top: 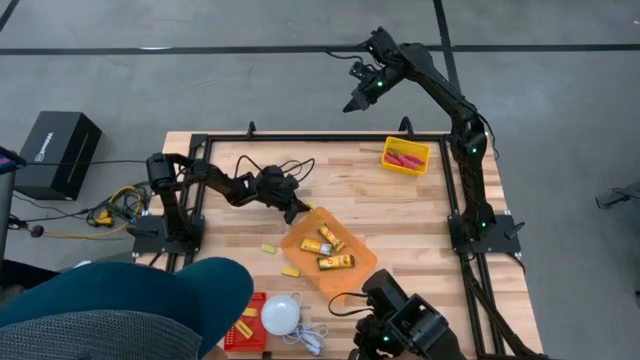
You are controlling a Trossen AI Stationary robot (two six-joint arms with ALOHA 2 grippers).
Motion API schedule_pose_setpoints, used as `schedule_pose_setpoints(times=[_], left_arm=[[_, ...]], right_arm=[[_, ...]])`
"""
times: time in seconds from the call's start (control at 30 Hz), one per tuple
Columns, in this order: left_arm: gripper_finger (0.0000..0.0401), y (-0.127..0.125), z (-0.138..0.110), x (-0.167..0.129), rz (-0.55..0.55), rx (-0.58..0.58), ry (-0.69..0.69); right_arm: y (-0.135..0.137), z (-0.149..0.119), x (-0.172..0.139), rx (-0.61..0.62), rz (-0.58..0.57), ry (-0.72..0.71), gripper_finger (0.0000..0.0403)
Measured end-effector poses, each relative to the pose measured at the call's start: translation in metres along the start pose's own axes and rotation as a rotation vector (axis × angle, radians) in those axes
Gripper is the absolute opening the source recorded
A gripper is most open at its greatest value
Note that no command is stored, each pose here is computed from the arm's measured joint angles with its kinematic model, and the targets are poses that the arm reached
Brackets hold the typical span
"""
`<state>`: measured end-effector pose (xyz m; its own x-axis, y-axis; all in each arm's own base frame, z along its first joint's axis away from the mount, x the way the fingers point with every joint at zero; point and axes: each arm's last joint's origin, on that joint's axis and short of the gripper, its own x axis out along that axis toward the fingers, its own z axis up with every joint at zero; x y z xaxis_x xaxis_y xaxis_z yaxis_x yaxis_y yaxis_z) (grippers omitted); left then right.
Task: Pick & Place School Supplies
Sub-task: Put the yellow eraser into the red bin
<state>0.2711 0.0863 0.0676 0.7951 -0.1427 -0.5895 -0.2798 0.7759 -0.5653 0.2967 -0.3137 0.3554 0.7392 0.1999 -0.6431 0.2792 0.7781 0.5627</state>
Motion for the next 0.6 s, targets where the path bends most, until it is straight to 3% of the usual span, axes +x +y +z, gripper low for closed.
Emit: schedule_pose_setpoints(times=[0.27, 0.37, 0.6], left_arm=[[0.0000, 0.002, 0.002, -0.002, -0.021, -0.029, -0.015], [0.0000, 0.002, 0.002, -0.013, 0.042, -0.116, 0.073], [0.0000, 0.002, 0.002, -0.013, 0.083, -0.132, 0.071]], right_arm=[[0.000, 0.000, 0.000, -0.001, 0.000, -0.001, 0.0000], [0.000, 0.000, 0.000, 0.000, 0.000, -0.001, 0.0000], [0.000, 0.001, 0.000, 0.000, 0.007, -0.008, 0.0000]])
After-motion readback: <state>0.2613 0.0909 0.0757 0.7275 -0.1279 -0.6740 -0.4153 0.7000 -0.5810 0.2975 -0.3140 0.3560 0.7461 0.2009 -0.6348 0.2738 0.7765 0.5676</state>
